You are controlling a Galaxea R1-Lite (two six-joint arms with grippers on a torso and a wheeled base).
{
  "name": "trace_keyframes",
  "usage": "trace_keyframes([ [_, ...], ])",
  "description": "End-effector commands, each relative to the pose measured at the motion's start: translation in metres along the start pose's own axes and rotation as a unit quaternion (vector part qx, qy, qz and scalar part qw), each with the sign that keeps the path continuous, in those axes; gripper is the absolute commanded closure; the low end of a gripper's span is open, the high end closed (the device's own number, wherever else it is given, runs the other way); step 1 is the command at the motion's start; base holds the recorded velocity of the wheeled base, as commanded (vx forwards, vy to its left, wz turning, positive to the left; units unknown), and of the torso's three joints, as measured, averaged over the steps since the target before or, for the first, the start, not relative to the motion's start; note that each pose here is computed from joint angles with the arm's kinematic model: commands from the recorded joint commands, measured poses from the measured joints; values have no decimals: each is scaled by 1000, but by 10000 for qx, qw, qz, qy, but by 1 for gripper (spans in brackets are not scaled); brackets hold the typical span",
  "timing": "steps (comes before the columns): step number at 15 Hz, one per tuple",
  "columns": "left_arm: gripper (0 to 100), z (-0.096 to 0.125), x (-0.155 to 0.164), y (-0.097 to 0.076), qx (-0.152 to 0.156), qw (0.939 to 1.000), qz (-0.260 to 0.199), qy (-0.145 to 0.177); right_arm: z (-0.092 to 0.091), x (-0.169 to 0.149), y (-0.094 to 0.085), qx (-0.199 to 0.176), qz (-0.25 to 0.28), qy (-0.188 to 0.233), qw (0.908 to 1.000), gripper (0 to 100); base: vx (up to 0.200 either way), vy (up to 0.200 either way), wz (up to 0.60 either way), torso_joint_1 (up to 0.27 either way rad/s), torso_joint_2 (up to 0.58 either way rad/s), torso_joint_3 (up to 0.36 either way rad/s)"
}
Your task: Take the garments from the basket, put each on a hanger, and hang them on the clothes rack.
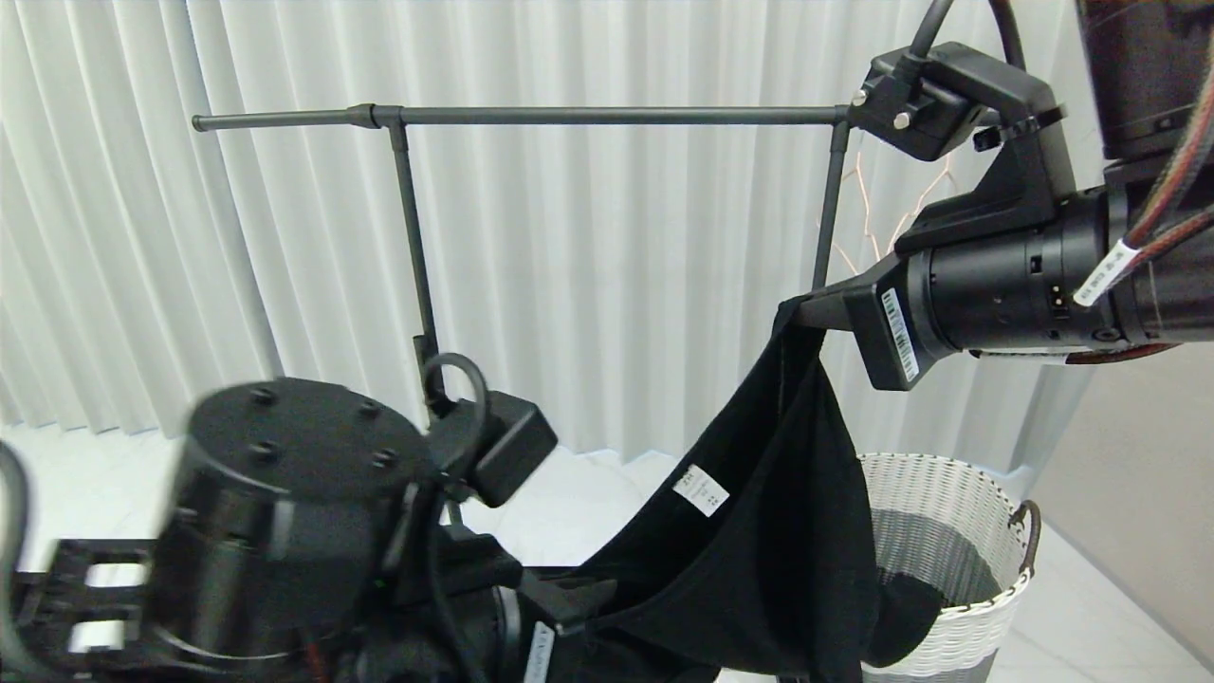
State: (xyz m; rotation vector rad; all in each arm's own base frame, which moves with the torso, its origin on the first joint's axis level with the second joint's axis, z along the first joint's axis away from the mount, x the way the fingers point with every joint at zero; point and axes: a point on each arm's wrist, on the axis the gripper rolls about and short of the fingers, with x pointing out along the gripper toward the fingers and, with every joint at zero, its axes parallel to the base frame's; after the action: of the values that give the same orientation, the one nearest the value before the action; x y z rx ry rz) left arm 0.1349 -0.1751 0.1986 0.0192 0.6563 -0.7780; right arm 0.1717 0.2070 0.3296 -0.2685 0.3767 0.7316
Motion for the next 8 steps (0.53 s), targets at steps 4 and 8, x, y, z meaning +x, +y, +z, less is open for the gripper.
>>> trace_keyframes([
  [4, 100, 52, -103, -11, 0, 9949, -344, -945, 0, -1, -5, 42, -99, -19, 9999, 100, 0, 0, 0, 0, 0, 0],
  [8, 100, 55, -89, 18, 1059, 9901, 858, -323, -19, -16, -12, 58, -364, 168, 9992, 100, 0, 0, 0, 0, 0, 0],
])
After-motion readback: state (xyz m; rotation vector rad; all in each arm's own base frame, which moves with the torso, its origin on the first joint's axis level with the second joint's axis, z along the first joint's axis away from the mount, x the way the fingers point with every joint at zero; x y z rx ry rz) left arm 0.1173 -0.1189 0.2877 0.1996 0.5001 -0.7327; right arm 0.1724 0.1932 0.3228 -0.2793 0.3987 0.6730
